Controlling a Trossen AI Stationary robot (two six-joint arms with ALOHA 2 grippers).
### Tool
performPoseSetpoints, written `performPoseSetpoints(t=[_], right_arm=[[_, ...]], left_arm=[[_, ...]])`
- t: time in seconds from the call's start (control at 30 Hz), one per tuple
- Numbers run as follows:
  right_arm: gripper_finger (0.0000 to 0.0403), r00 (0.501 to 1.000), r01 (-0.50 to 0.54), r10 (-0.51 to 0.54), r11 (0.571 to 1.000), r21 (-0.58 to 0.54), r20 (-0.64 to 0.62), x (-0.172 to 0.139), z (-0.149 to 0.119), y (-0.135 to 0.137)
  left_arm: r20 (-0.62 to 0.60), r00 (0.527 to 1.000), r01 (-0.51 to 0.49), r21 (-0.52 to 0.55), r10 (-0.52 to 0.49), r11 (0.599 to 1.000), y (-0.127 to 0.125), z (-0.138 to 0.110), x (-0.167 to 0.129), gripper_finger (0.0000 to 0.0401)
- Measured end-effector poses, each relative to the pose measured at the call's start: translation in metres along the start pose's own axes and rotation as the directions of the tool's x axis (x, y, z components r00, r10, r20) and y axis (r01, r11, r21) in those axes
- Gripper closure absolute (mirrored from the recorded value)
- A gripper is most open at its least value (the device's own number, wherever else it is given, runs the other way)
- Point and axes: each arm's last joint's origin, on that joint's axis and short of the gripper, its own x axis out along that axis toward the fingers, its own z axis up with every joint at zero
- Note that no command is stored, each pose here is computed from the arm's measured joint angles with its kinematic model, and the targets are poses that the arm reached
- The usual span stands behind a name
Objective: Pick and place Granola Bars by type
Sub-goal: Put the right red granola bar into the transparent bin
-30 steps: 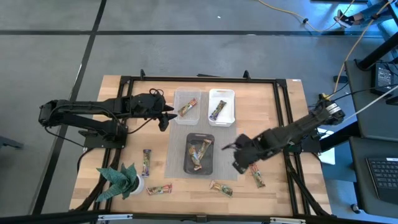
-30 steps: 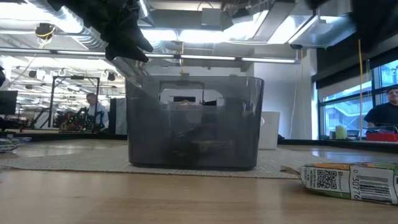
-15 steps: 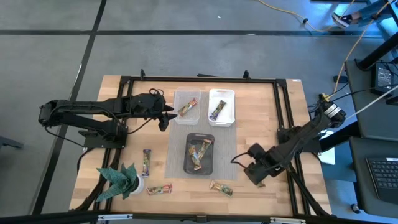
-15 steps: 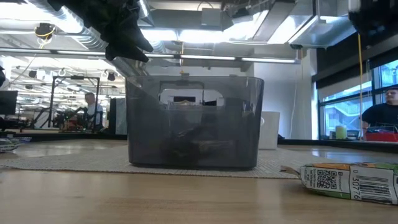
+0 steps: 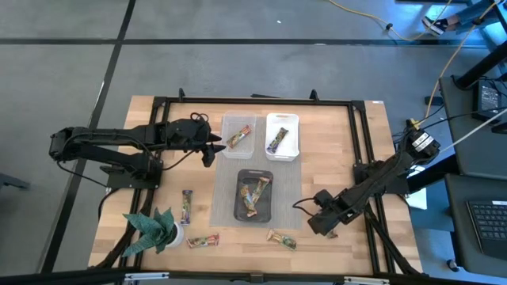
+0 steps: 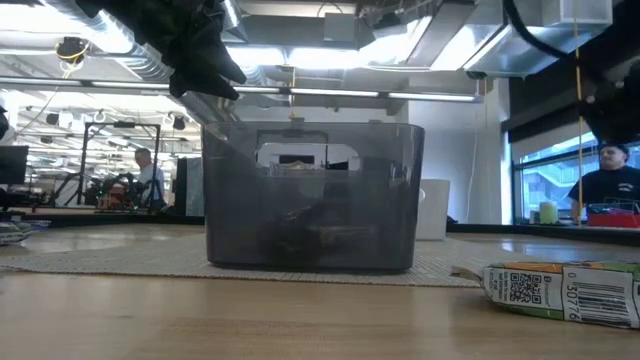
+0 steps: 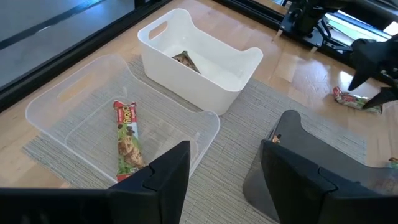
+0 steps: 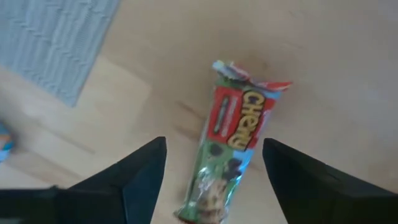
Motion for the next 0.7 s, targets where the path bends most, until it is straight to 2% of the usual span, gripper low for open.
performPoseSetpoints(t=[0.13,0.4,0.7], right_arm=[[0.0141,1.000,-0.003,0.003,1.000,0.000,0.018,0.008,0.002,-0.006],[0.0162,0.997,0.062,-0.062,0.998,0.000,0.035,0.021,0.003,-0.009],[0.0208,0.993,0.108,-0.108,0.994,0.003,0.041,0.027,0.003,-0.009]], left_arm=[[0.000,1.000,0.000,0.000,0.000,1.000,0.000,0.000,0.000,0.0212],[0.000,1.000,0.000,0.000,0.000,1.000,0.000,0.000,0.000,0.0213],[0.001,1.000,-0.001,0.000,0.001,1.000,0.000,0.000,0.000,0.0214]])
